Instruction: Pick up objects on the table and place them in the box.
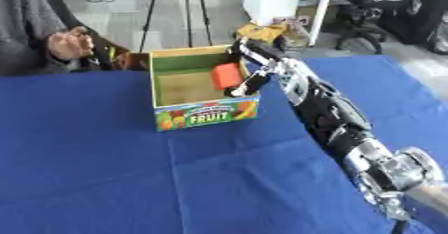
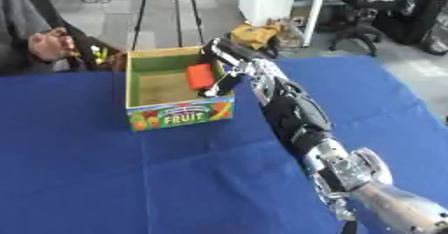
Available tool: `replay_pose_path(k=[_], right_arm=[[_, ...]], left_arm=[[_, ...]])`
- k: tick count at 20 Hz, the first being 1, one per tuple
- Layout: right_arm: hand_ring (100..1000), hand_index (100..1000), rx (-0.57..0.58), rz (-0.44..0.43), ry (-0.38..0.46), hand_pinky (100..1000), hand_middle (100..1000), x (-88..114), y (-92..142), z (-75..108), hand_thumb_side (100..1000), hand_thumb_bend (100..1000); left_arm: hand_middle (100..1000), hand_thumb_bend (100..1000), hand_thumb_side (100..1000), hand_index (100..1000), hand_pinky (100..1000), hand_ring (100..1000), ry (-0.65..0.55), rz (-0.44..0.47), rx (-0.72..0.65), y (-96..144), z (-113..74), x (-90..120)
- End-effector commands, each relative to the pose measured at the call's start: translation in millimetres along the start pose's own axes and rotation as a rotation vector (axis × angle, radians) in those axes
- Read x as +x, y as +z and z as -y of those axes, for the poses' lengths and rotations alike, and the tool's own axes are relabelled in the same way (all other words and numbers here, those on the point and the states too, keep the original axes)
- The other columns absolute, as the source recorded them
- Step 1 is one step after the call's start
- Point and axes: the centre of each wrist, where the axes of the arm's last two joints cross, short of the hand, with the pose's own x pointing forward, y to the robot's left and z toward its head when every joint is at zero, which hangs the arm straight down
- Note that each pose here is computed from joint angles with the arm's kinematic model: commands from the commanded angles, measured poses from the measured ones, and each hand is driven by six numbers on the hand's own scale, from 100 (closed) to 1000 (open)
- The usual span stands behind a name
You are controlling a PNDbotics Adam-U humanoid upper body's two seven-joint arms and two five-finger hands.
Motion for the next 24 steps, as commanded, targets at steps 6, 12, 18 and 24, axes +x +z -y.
replay_pose_path(k=[6, 12, 18, 24], right_arm=[[525, 313, 0.017, -0.045, 0.061, 656, 413, -11.6, 12.1, 7.8, 100, 100], [852, 801, 0.080, 0.007, 0.100, 868, 862, -11.3, 11.9, 4.9, 485, 609], [1000, 956, 0.177, 0.047, 0.155, 1000, 1000, -9.5, 9.9, 6.4, 567, 830], [1000, 975, 0.187, 0.070, 0.159, 1000, 1000, -4.9, 5.9, 11.8, 564, 889]], left_arm=[[312, 439, 823, 469, 385, 839, 0.008, 0.026, -0.008, -4.4, 0.4, 6.0], [313, 437, 825, 469, 385, 841, 0.013, 0.026, -0.006, -4.0, 0.4, 5.8], [313, 435, 826, 470, 386, 842, 0.013, 0.023, -0.005, -3.2, -0.3, 5.4], [314, 434, 826, 470, 388, 843, 0.011, 0.018, -0.003, -2.0, -1.3, 4.6]])
